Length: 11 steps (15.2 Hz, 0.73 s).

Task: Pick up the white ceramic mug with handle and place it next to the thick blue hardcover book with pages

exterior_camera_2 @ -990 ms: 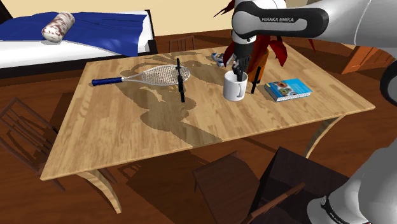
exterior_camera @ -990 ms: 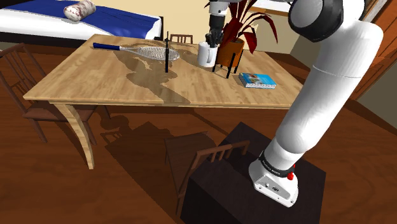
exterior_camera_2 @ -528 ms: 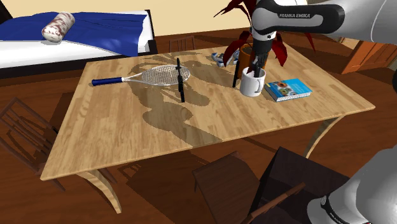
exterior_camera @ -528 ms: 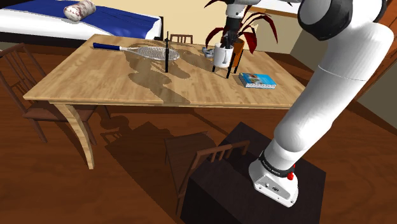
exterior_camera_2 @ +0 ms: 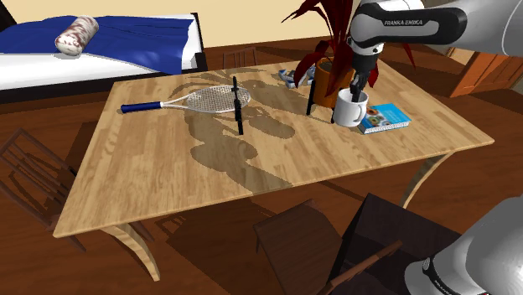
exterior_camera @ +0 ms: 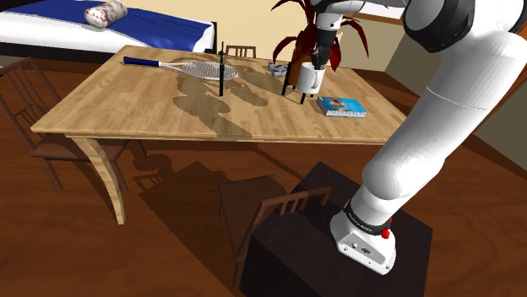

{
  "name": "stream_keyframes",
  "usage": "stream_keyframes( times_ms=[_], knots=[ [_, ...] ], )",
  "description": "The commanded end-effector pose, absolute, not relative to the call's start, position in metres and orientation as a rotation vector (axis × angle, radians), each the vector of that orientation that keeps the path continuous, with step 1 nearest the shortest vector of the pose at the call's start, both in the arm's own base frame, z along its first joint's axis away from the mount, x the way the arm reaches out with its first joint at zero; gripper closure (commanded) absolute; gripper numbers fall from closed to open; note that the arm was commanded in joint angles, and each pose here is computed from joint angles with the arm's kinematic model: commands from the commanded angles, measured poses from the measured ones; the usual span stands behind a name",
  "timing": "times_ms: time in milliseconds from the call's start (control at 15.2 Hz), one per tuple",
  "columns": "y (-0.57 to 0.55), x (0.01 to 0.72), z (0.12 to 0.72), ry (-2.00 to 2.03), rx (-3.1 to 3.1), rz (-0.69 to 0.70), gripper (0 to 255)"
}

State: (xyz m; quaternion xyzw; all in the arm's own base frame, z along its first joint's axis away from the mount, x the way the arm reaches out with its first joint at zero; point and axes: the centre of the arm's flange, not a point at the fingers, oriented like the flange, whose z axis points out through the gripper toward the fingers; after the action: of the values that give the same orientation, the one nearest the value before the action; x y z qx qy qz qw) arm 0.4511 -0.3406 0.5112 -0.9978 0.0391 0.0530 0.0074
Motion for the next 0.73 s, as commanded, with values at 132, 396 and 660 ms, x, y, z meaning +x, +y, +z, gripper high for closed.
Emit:
stream_keyframes(
  times_ms=[132,396,660],
  knots=[
    [-0.342,0.451,0.491,0.122,-3.120,0.165,255],
    [-0.342,0.451,0.470,0.122,-3.120,0.165,255],
    [-0.342,0.451,0.448,0.122,-3.120,0.165,255]
  ],
)
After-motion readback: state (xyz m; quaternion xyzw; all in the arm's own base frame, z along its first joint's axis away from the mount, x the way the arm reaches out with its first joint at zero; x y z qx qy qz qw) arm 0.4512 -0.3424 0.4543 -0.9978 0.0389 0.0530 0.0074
